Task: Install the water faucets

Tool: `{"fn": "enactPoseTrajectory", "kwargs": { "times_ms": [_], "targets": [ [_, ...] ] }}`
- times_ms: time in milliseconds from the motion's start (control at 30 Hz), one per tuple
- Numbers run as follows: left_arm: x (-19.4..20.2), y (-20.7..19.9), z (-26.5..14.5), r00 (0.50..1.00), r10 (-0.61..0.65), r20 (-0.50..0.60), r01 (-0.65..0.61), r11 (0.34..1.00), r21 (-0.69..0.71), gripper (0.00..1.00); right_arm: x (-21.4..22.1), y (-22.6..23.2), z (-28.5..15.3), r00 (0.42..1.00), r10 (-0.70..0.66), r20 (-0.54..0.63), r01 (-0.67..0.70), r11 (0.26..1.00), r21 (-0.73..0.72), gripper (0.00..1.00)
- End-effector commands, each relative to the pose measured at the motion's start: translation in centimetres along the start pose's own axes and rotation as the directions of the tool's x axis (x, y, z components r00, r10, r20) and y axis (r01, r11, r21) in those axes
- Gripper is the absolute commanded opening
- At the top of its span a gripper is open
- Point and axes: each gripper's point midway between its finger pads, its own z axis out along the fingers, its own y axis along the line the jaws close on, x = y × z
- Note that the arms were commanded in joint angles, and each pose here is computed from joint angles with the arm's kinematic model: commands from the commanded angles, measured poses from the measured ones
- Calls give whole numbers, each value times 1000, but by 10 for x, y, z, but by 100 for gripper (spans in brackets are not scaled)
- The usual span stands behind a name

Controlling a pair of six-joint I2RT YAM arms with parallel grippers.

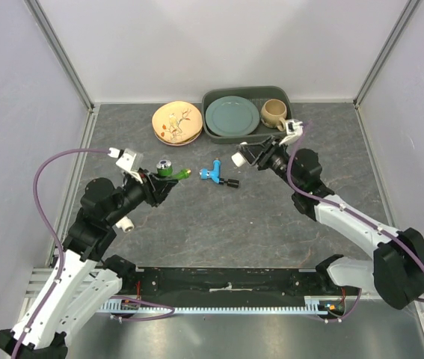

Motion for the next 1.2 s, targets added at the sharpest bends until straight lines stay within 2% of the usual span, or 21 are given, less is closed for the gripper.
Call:
{"fn": "enactPoseTrajectory", "kwargs": {
  "times_ms": [0, 33, 67, 133, 233, 267, 400, 533, 700, 900, 1167],
  "targets": [
    [-74, -41, 10, 980, -37, 196, 1, 983, 181, 2, -66, 51, -25, 941, 199, 275, -108, 943, -314, 0],
    [-90, -49, 10, 970, -54, 237, 1, 976, 218, 2, -62, 45, -30, 933, 230, 278, -134, 936, -325, 0],
    [-90, -50, 20, 972, -65, 225, 10, 972, 236, 2, -65, 41, -32, 917, 286, 277, -181, 919, -350, 0],
    [-101, -61, 24, 968, -80, 239, 6, 955, 298, 2, -72, 50, -43, 899, 316, 302, -165, 886, -434, 0],
    [-95, -65, 45, 977, -109, 183, 39, 936, 351, 2, -78, 54, -55, 872, 381, 307, -173, 827, -535, 0],
    [-98, -68, 47, 975, -110, 194, 29, 925, 378, 2, -83, 54, -59, 861, 390, 327, -150, 808, -570, 0],
    [-75, -71, 65, 981, -151, 126, 80, 891, 447, 2, -75, 52, -57, 859, 445, 253, -209, 756, -620, 0],
    [-67, -71, 66, 979, -166, 122, 91, 880, 466, 2, -68, 44, -54, 865, 428, 261, -205, 777, -596, 0],
    [-52, -69, 69, 961, -236, 146, 146, 876, 459, 2, -69, 53, -59, 873, 418, 252, -188, 765, -616, 0],
    [-31, -79, 81, 944, -309, 119, 213, 841, 497, 2, -78, 63, -77, 859, 426, 285, -164, 754, -636, 0],
    [-21, -102, 92, 927, -353, 124, 232, 804, 547, 2, -86, 71, -102, 831, 453, 324, -150, 743, -653, 0]
  ]
}}
